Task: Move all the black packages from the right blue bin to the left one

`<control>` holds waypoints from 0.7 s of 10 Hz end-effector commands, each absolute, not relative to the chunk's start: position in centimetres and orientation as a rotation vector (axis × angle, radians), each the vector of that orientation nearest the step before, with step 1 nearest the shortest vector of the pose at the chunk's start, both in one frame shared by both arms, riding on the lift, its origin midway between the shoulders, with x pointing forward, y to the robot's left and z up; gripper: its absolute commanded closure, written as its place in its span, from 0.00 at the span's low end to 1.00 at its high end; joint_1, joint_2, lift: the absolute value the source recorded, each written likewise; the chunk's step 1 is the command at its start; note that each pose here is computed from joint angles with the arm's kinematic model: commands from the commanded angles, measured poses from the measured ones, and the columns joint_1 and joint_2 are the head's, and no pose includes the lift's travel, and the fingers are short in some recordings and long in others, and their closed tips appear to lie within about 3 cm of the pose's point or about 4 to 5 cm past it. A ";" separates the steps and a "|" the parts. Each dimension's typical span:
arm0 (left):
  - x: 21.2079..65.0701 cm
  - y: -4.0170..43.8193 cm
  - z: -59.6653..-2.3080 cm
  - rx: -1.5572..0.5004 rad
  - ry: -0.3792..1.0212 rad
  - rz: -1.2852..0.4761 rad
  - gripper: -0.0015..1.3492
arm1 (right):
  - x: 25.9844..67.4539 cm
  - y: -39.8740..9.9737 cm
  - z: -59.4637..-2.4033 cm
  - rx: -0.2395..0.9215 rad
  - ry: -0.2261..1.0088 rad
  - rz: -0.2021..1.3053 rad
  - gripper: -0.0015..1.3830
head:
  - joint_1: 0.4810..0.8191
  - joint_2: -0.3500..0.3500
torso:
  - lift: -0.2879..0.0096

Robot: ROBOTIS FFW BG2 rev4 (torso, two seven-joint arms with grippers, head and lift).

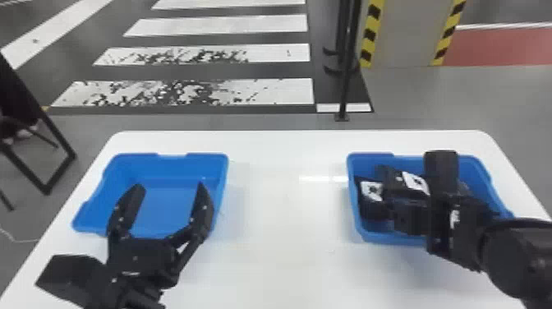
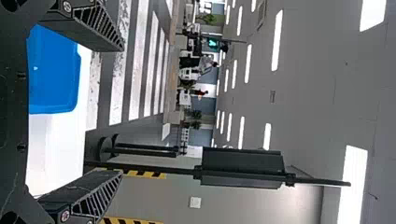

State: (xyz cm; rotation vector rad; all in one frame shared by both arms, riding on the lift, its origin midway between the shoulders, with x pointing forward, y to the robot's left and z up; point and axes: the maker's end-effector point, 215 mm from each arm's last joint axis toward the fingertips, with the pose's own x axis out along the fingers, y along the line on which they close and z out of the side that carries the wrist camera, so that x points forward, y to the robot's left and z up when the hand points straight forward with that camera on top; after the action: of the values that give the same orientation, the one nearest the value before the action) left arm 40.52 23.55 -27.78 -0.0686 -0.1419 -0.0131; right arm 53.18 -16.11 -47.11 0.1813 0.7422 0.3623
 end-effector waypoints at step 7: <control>40.6 21.9 -25.4 -0.146 -0.215 -0.043 0.07 | 52.9 -17.9 -34.4 0.292 0.264 0.572 0.75 | 0.63 0.60 | 0.50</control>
State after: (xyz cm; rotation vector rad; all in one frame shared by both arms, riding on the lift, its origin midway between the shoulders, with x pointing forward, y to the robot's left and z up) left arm 40.45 22.77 -25.91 -0.1116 -0.2014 -0.0252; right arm 51.96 -17.50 -35.06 0.2944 0.3131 0.5671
